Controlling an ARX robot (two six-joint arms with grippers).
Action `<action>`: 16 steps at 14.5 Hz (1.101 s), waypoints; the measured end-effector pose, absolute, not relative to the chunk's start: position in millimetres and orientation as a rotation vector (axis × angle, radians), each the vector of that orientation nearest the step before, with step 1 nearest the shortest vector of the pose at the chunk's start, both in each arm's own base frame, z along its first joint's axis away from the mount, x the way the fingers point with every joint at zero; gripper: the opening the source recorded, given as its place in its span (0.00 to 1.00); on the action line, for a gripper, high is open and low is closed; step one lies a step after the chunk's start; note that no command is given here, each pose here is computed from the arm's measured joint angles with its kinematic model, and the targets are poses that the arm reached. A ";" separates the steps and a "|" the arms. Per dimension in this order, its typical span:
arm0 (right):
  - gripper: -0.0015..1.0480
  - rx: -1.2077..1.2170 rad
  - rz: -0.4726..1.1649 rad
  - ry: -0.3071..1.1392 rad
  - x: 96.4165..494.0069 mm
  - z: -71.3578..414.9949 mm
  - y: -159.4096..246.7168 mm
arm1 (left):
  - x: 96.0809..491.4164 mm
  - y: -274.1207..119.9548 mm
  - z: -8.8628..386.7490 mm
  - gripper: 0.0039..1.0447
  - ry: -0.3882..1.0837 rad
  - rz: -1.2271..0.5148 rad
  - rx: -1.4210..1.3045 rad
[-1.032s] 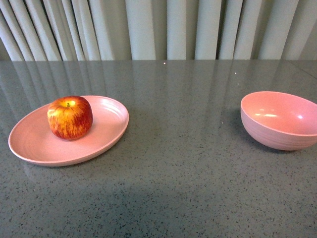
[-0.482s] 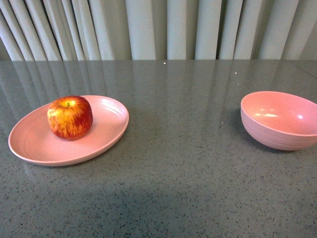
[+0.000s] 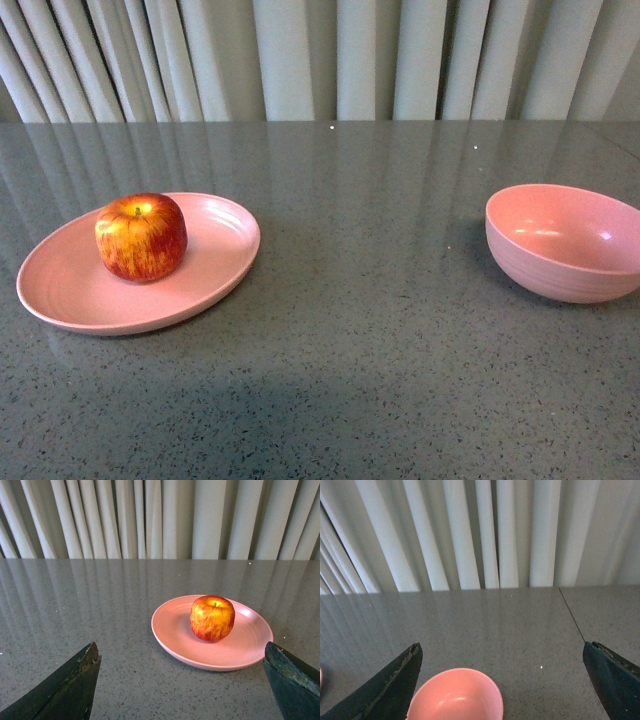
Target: Move apple from plate to bowl
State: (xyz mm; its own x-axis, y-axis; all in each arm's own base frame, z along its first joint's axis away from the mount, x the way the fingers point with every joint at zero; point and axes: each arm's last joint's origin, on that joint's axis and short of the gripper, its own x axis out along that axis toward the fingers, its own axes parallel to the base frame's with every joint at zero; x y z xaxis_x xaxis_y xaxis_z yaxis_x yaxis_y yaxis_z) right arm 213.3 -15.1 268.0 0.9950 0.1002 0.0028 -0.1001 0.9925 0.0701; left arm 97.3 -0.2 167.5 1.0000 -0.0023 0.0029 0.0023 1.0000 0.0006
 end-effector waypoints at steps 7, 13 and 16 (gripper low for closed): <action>0.94 0.095 0.044 0.646 368.2 196.6 -8.3 | 97.3 -0.2 167.5 0.94 -0.003 -0.002 0.001; 0.94 0.151 0.034 0.751 370.6 165.6 -4.4 | 97.3 -0.2 167.5 0.94 -0.003 -0.002 0.001; 0.79 0.166 0.036 0.760 369.4 163.3 -3.8 | 97.3 -0.2 167.5 0.94 -0.003 -0.002 0.001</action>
State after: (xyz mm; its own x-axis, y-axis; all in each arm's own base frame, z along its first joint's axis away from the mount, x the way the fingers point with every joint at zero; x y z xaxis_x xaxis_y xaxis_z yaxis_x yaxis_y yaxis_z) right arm 369.4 -3.8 163.3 0.7249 0.0919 -0.6827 0.0278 0.9863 0.1623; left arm 97.3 -0.2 167.5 1.0000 -0.0019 0.0029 0.0019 1.0000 0.0006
